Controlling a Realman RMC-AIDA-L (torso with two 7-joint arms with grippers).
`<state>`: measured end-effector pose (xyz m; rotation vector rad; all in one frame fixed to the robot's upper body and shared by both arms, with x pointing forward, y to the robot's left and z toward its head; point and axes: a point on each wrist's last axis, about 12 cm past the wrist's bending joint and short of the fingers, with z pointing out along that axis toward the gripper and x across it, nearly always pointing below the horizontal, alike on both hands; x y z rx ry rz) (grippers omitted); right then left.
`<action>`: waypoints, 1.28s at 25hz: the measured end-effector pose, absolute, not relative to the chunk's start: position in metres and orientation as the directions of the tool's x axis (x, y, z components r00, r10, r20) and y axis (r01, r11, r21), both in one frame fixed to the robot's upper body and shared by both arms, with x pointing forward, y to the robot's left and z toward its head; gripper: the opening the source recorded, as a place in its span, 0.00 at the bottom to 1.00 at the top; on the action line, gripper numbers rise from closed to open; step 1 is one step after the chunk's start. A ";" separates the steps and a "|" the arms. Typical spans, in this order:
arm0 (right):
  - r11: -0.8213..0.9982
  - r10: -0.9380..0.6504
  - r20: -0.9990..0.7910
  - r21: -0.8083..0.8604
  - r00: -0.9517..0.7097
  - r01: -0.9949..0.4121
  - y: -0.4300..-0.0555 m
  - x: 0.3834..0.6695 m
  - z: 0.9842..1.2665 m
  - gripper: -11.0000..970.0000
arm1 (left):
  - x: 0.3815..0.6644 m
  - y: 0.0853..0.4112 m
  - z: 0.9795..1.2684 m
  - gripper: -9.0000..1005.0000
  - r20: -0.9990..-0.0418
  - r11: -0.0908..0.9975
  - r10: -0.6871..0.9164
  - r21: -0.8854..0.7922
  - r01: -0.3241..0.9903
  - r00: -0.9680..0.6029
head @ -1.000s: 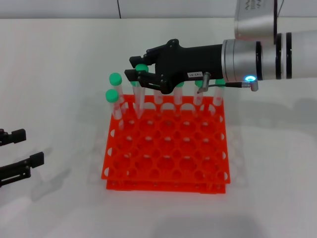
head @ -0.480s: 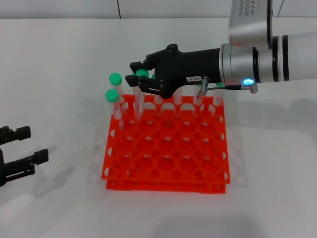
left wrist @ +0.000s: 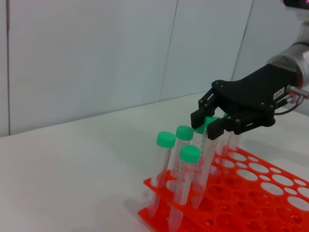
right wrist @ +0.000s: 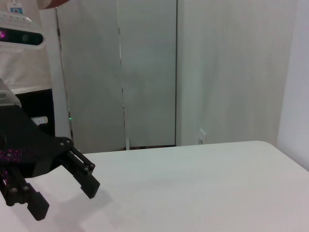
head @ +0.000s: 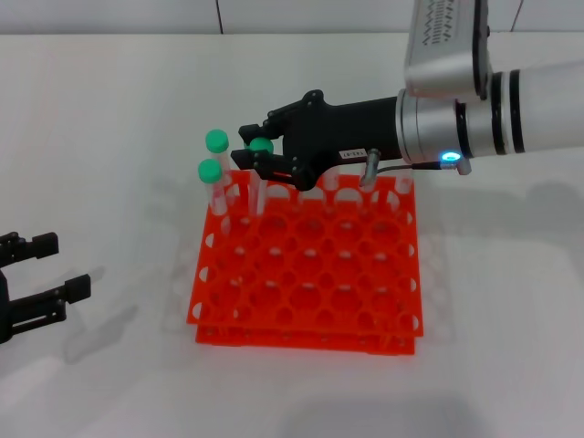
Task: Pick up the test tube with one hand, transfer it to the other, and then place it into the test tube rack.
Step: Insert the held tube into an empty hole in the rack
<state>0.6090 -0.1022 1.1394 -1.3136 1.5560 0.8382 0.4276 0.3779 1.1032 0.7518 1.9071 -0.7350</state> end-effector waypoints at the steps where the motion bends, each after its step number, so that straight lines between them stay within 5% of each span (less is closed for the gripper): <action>1: 0.200 -0.365 -0.931 -0.056 -0.021 -0.978 -0.101 0.609 1.140 0.29 | 0.428 0.378 1.103 0.74 -0.902 0.634 0.198 -0.181 0.752 -0.383; 32: 0.171 -0.396 -0.918 -0.062 -0.011 -0.983 -0.094 0.607 1.137 0.29 | 0.431 0.375 1.099 0.74 -0.894 0.624 0.202 -0.196 0.756 -0.399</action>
